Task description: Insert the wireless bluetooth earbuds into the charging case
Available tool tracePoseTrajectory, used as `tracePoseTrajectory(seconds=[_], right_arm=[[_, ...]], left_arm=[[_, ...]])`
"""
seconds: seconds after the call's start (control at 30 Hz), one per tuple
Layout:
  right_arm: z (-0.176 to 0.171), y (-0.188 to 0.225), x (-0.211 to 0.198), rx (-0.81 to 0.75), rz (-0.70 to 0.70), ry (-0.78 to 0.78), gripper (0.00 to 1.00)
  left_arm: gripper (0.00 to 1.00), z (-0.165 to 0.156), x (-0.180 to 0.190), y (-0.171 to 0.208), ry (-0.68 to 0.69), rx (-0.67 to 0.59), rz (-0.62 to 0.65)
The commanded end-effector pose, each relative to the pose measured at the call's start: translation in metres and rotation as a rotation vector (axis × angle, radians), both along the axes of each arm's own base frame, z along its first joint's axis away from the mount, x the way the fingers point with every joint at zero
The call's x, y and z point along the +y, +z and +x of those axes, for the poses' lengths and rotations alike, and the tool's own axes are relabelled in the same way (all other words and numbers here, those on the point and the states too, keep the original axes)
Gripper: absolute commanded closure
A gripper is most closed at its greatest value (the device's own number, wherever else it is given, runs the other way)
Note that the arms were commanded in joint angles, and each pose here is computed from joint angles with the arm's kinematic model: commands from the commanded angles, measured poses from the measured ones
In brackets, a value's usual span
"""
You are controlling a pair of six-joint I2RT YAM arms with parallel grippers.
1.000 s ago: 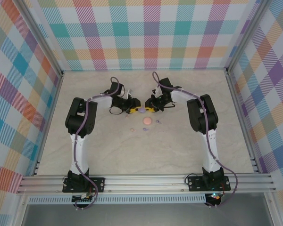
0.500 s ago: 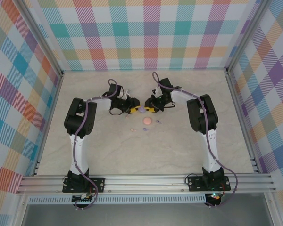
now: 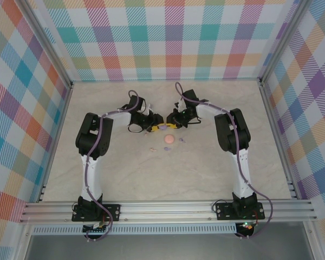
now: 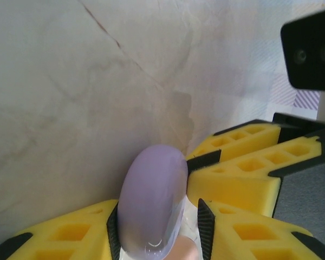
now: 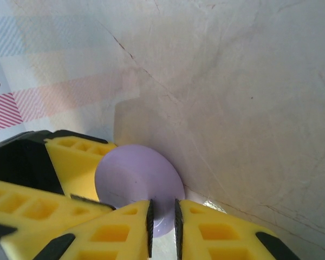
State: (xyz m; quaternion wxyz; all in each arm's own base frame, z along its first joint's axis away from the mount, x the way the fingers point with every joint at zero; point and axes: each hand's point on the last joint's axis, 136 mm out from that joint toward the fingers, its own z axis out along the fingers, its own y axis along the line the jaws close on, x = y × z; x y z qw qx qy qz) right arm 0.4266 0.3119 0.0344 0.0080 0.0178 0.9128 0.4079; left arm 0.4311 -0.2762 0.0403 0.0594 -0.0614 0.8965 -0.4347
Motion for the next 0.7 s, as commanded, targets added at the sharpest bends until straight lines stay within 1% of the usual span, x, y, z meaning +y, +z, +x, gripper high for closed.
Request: tracePoseTrajectory(seconds=[0.0, 0.1, 0.17, 0.27, 0.53, 0.67], right_arm=[[-0.008, -0.011, 0.004, 0.04, 0.019, 0.013, 0.81], [-0.008, -0.009, 0.003, 0.038, 0.018, 0.013, 0.8], [-0.009, -0.008, 0.002, 0.034, 0.014, 0.012, 0.8], [-0.008, 0.0, -0.002, 0.009, 0.008, 0.003, 0.79], [-0.003, 0.047, -0.018, -0.12, 0.021, -0.014, 0.7], [-0.003, 0.054, -0.022, -0.136, 0.034, -0.003, 0.68]], left_arm=[[0.59, -0.006, -0.006, 0.008, -0.026, 0.007, 0.006], [0.65, -0.004, -0.005, 0.011, -0.015, -0.002, 0.012], [0.73, -0.003, -0.003, 0.011, -0.006, -0.007, 0.027], [0.78, -0.002, 0.001, 0.015, 0.008, -0.023, 0.049], [0.82, 0.001, 0.007, 0.039, 0.01, -0.09, 0.04], [0.81, 0.0, 0.005, 0.035, -0.019, -0.081, 0.034]])
